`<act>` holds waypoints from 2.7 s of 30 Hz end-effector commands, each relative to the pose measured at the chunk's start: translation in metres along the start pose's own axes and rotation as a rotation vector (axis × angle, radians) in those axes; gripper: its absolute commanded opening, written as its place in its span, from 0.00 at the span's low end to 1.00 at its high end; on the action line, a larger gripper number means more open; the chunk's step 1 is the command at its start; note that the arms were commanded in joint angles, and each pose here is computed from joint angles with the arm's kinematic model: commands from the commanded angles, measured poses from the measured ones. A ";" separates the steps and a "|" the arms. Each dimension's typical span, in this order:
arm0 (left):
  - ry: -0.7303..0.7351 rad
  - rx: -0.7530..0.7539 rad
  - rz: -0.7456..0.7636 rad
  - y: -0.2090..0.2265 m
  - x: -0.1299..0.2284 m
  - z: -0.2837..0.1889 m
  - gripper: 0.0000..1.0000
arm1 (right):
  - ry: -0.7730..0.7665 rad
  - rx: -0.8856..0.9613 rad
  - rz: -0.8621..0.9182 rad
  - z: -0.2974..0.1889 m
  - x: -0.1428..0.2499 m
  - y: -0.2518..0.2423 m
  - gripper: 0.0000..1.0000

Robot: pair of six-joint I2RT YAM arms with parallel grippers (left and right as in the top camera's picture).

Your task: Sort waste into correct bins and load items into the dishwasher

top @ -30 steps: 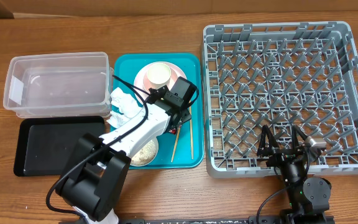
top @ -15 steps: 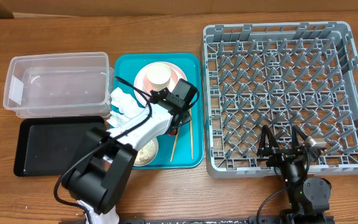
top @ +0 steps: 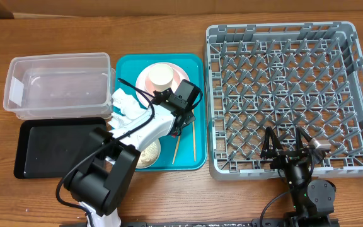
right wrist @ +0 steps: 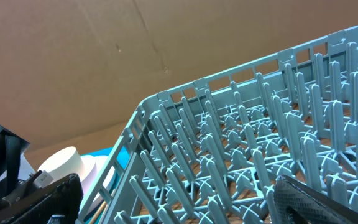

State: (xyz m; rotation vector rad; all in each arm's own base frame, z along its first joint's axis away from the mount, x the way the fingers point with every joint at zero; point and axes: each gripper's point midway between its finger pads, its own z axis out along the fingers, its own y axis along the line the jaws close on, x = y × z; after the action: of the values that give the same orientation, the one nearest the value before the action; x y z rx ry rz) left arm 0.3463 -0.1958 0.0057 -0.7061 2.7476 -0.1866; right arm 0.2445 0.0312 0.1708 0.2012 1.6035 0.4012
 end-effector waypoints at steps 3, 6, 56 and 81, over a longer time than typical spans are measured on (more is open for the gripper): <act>0.046 -0.025 0.002 0.006 0.013 0.010 0.04 | -0.003 0.001 -0.003 0.000 0.001 -0.002 1.00; 0.055 -0.016 0.009 0.004 0.014 0.010 0.04 | -0.004 0.001 -0.003 0.000 0.001 -0.002 1.00; 0.063 -0.152 0.204 0.043 -0.037 -0.050 0.47 | -0.003 0.001 -0.002 0.000 0.001 -0.002 1.00; 0.158 -0.116 0.299 0.046 -0.024 -0.045 0.55 | -0.003 0.001 -0.003 0.000 0.001 -0.002 1.00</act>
State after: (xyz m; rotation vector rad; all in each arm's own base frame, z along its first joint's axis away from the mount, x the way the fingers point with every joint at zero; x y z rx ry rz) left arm 0.3294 -0.1354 0.0372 -0.3397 3.0036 0.0334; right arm 0.2445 0.0313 0.1707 0.2019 1.6038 0.4024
